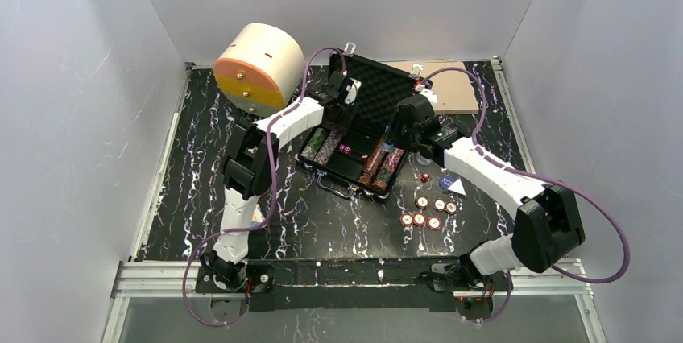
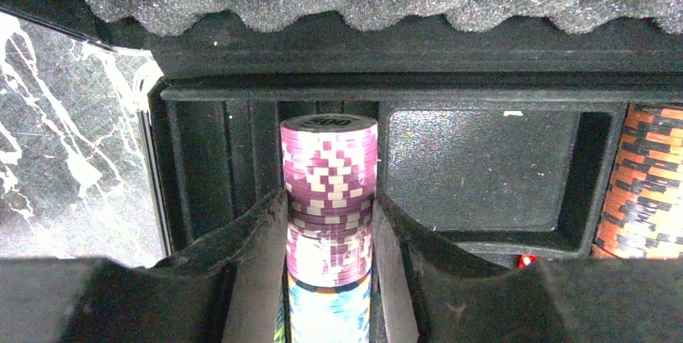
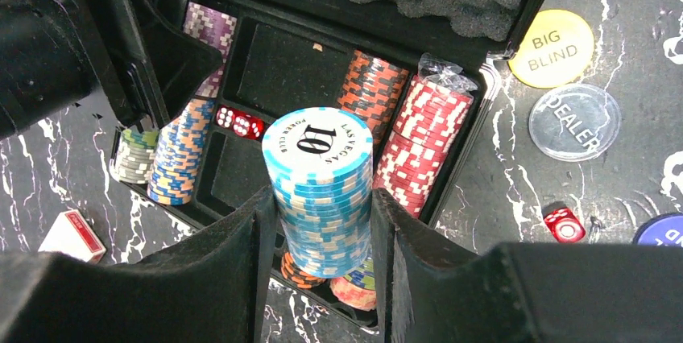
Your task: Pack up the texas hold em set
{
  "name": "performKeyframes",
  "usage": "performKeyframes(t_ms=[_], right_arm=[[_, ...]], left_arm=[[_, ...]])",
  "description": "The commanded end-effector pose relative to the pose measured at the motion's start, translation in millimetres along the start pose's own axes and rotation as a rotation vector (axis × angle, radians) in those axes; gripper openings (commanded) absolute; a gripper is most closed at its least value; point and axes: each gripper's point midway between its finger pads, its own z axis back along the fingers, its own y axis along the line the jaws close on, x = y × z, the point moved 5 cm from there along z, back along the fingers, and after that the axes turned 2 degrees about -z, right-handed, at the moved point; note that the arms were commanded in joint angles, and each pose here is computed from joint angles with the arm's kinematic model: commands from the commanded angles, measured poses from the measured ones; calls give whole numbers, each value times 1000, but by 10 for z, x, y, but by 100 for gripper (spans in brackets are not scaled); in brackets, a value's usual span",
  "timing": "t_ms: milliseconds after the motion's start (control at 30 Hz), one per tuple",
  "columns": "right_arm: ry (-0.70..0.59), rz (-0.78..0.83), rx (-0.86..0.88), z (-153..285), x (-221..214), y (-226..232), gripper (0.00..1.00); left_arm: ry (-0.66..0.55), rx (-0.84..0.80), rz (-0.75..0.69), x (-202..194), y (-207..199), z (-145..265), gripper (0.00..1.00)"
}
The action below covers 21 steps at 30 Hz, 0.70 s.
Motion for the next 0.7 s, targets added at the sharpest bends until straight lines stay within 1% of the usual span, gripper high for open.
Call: performKeyframes(t_ms=[0,67,133,267,400,433,533,567,667], right_arm=[[-96,-15,78,106,219,139,23],[-96,-13,78,103,216,141,23],[-97,-14,78,98,220,141,23],[-95,-16,78,82,214,145,23],[-92,-21,74,73,207,142,23],[-93,-23,72,70,207,139,23],[-95,-29,69,71,215,137,23],[-96,-31,69,74,217,137,23],[-98,-37,69,83,215,135,23]], left_arm=[[109,-6,-36,-165,-11,-97,38],[130,11,-48,-180,-1,-123,44],[146,31,-56,-221,25,-147,46],[163,61,-61,-268,55,-164,47],[164,72,-62,-267,68,-184,37],[163,66,-65,-258,62,-190,33],[159,61,-64,-227,54,-183,14],[150,60,-59,-202,52,-160,10],[99,49,-51,-70,43,-38,9]])
